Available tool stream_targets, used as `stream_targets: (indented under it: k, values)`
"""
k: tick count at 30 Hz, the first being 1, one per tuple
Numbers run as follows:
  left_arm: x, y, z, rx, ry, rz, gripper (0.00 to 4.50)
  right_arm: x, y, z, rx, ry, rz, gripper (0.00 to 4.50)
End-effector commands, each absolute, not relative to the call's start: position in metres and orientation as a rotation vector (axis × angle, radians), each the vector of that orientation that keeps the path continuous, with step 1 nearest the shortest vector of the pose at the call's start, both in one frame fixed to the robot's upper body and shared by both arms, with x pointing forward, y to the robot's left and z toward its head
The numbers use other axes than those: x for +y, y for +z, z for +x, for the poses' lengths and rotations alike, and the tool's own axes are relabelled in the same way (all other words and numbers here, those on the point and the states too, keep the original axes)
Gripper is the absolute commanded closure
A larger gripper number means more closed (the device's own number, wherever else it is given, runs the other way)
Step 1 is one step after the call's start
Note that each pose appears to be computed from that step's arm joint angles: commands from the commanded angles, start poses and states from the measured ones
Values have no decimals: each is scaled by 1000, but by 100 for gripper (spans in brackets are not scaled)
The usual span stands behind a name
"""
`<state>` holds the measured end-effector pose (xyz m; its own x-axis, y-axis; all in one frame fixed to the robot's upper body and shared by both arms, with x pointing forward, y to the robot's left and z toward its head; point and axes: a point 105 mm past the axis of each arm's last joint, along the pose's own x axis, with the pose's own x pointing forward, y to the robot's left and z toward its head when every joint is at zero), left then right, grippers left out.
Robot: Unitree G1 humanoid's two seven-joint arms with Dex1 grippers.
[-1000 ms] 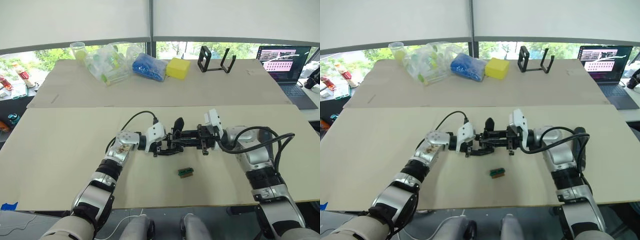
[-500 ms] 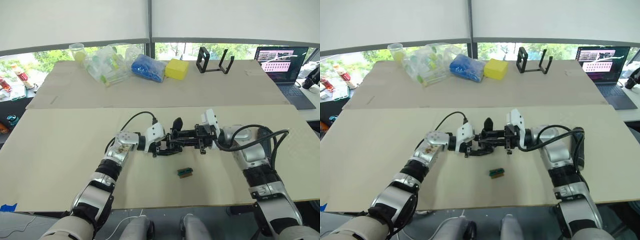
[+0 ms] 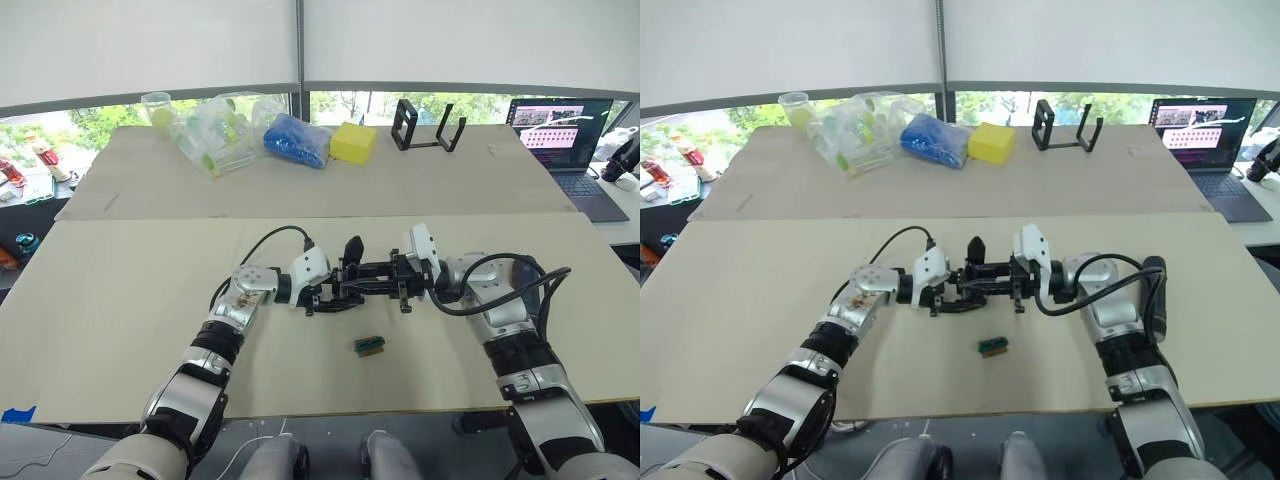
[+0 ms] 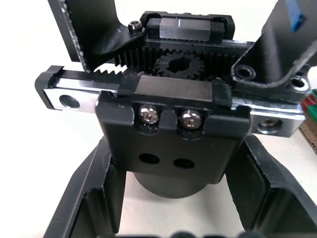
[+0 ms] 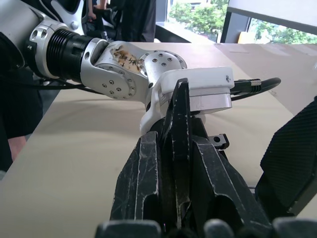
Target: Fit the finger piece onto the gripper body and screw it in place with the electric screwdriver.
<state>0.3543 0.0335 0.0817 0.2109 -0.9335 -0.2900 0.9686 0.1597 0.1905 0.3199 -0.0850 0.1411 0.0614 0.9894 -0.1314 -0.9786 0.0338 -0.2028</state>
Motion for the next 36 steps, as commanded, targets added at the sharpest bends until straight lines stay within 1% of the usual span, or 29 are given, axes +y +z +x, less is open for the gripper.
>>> stream_targets:
  k: [1, 3, 7, 10, 13, 16, 21, 25, 27, 32, 34, 36]
  values:
    - [30, 95, 353, 56, -1381, 376, 220, -104, 68, 302, 413, 1565, -240, 415]
    - [30, 95, 353, 56, -1381, 377, 220, -103, 64, 297, 475, 1594, -220, 415]
    - [30, 96, 353, 55, -1381, 375, 220, -98, 59, 301, 497, 1564, -209, 415]
    - [29, 96, 353, 55, -1381, 372, 220, -96, 60, 311, 419, 1507, -249, 415]
    - [29, 96, 353, 55, -1378, 370, 220, -98, 65, 326, 330, 1382, -283, 415]
    - [29, 95, 353, 55, -1375, 368, 220, -101, 66, 330, 309, 1310, -302, 415]
    - [28, 95, 354, 56, -1373, 366, 220, -106, 58, 317, 411, 1376, -282, 415]
    - [29, 96, 354, 55, -1373, 367, 220, -108, 47, 304, 586, 1477, -263, 415]
    - [30, 97, 355, 55, -1372, 369, 220, -106, 45, 299, 635, 1518, -262, 415]
    - [32, 97, 354, 57, -1368, 371, 220, -103, 44, 303, 624, 1539, -310, 415]
    - [33, 96, 354, 57, -1366, 371, 220, -105, 43, 306, 623, 1515, -309, 415]
    - [33, 96, 354, 56, -1363, 371, 220, -107, 42, 310, 610, 1452, -308, 415]
